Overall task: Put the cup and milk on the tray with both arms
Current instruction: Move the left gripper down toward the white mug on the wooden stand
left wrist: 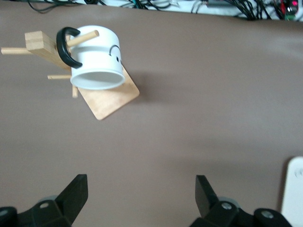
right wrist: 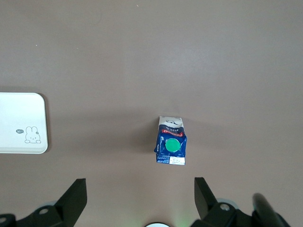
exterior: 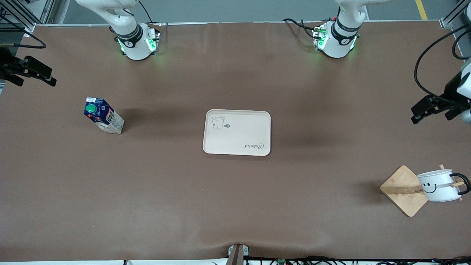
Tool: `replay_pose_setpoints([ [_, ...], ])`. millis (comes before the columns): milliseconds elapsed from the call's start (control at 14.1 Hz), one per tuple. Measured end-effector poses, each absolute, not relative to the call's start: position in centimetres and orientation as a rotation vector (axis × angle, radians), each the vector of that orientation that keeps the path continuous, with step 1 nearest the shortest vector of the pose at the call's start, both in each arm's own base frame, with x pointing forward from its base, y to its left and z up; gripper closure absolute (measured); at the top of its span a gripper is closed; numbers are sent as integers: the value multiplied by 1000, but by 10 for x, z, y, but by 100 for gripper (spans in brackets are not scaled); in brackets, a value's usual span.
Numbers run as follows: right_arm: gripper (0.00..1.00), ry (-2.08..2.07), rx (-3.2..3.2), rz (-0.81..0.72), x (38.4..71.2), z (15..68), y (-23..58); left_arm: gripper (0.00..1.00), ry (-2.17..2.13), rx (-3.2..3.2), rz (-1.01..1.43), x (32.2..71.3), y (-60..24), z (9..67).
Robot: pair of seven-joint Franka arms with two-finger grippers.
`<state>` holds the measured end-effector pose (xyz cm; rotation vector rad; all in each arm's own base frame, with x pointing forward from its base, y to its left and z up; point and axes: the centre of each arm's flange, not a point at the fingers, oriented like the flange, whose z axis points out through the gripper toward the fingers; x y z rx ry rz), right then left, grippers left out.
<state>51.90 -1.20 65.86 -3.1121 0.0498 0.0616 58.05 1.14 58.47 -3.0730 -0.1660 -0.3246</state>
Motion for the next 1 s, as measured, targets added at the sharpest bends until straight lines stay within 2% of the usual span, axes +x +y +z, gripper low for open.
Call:
replay_pose_setpoints([
  [996,0,53,-3112,68,520,656,-13,0,-445,-3002,-830,592,58,435],
])
